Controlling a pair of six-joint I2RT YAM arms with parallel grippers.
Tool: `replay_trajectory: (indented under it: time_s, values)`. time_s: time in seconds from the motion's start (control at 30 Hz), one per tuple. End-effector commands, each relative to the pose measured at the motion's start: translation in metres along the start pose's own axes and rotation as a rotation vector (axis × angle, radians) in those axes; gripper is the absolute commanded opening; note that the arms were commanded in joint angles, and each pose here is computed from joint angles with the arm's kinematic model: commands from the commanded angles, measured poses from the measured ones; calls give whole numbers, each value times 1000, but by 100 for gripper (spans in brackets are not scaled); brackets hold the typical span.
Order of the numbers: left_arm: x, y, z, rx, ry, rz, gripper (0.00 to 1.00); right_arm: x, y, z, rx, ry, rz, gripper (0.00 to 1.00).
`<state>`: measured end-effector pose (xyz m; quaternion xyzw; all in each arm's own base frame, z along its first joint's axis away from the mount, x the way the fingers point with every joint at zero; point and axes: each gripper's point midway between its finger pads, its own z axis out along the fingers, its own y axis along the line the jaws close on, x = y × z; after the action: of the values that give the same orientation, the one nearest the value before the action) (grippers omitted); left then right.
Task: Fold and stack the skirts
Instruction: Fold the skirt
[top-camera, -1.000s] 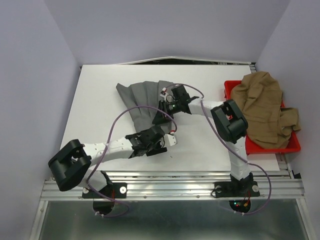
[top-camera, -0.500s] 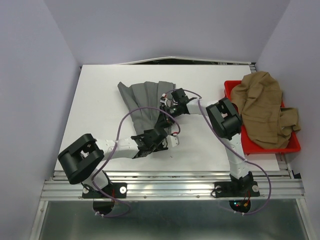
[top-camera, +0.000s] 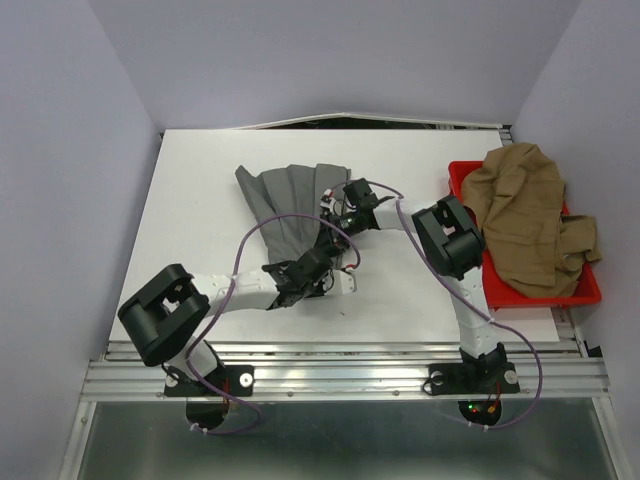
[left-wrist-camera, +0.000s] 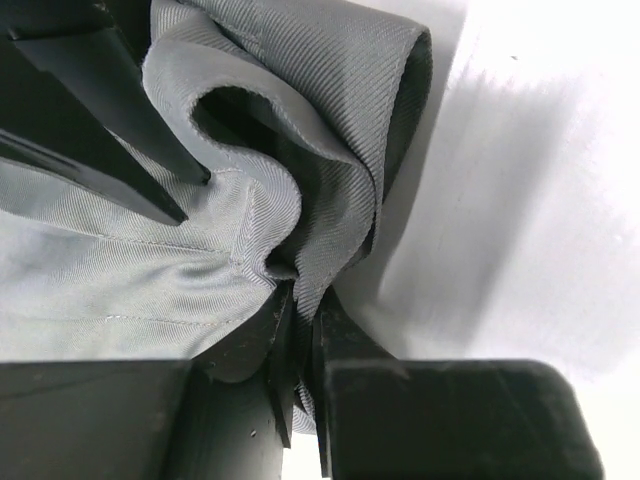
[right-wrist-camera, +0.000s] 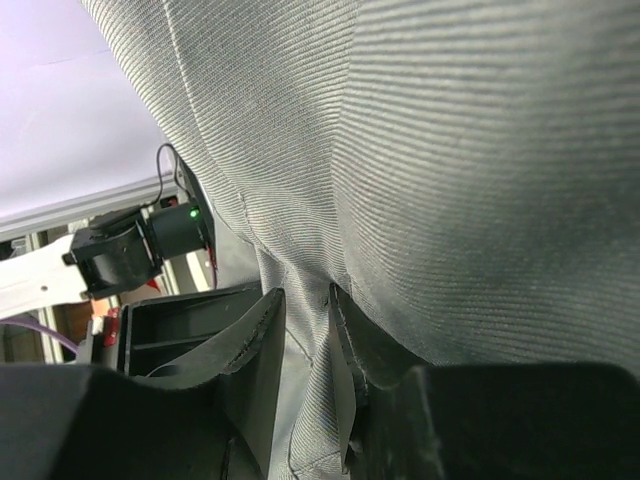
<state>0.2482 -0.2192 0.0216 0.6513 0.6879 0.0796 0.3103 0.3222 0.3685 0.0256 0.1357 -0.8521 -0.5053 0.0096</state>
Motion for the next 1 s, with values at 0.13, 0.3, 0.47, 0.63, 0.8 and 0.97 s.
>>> replay_trajectory:
  time_s: [0.13, 0.3, 0.47, 0.63, 0.8, 0.97]
  values:
    - [-20, -10, -46, 186, -57, -25, 2, 36, -38, -1, 142, 27, 41, 31]
    - [-42, -22, -85, 368, -124, 5, 0, 39, 4, -11, 71, 46, -19, 32]
    - [-45, -40, -115, 543, -121, 19, 0, -7, 51, -41, 101, -72, -220, 46]
    - [-47, -51, -131, 650, -117, 19, 0, -58, 61, -66, 133, -152, -279, 50]
    - [-57, -55, -150, 725, -146, 9, 0, -107, 36, -68, 228, -211, -332, 51]
    - [-62, -51, -153, 738, -125, -8, 0, -122, 15, -52, 231, -194, -328, 51]
